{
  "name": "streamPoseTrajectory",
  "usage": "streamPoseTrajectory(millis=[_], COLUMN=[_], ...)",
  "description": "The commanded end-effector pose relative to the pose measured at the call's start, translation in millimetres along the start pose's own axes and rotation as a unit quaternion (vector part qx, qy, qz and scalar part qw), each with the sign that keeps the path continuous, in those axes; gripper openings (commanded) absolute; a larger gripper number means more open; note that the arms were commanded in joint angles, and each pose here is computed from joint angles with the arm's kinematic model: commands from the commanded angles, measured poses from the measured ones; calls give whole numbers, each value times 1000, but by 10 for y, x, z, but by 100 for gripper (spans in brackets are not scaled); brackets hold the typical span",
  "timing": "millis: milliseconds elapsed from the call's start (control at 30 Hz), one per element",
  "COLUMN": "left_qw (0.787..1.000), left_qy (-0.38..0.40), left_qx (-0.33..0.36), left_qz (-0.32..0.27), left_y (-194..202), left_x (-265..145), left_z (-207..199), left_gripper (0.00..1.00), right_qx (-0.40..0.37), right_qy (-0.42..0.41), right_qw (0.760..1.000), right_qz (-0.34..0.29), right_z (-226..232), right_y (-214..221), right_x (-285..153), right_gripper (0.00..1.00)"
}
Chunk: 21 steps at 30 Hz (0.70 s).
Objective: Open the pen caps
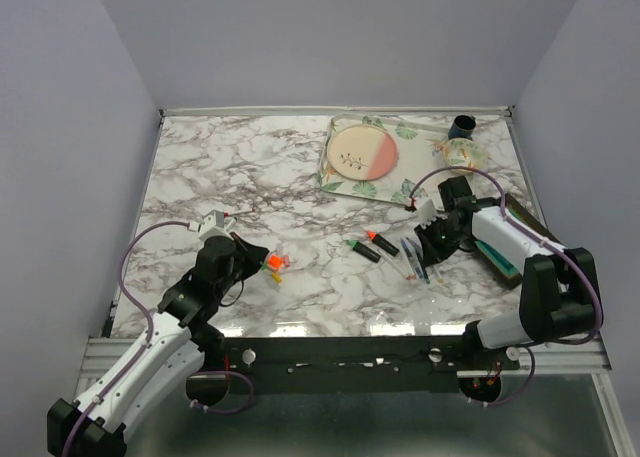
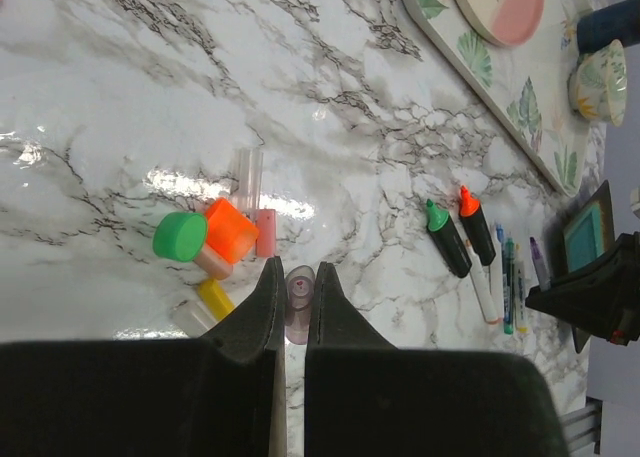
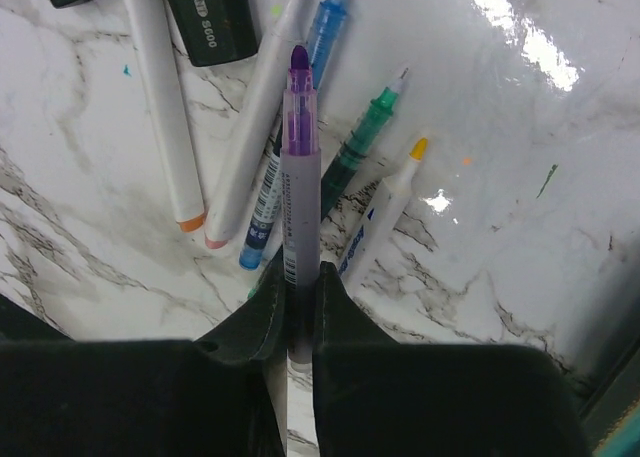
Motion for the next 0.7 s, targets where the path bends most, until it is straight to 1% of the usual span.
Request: streamPoseTrajectory(millis=[0,100,167,267,400,433,467,567,600,667], left_qw=[999,999,998,996,994,994,991,987,985,982], left_qy=[-3,6,35,58,67,72,90,107,112,123], left_qx=[33,41,48,54,63,64,71,88,93,99], left_qz=[1,7,21,38,52,48,65,76,95,103], left_y=[11,24,76,149,183,155,185,159,196,173], left_x=[-30,-9,10,34,38,36,13,2,5,-5], left_z=[59,40,-7,-21,-35,-69,-114,-203,-219,-297], left_gripper=[0,0,0,0,0,0,0,0,0,0], right_qx=[16,20,22,24,22,23,22,19,19,15], right_qy=[1,-2,-5,-11,-11,-13,-13,-14,-13,-11], right_qw=[999,999,999,998,998,998,998,999,999,999], right_qz=[32,43,47,51,51,50,49,43,39,31], right_z=[-60,-71,-70,-68,-65,-60,-58,-45,-51,-42], right_y=[92,110,122,130,127,130,126,112,97,74], right_x=[33,71,90,106,101,100,91,71,61,33], right_gripper=[17,22,24,28,34,35,36,36,37,37])
Point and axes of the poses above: each gripper's point midway between its finger pads, its own x axis out along the fingers, its own z axis along the line the jaws close on, y = z × x, the point moved 6 cm from there along -x, back along the fingers, and after that the axes turned 2 degrees about x, right-handed, at the moved point
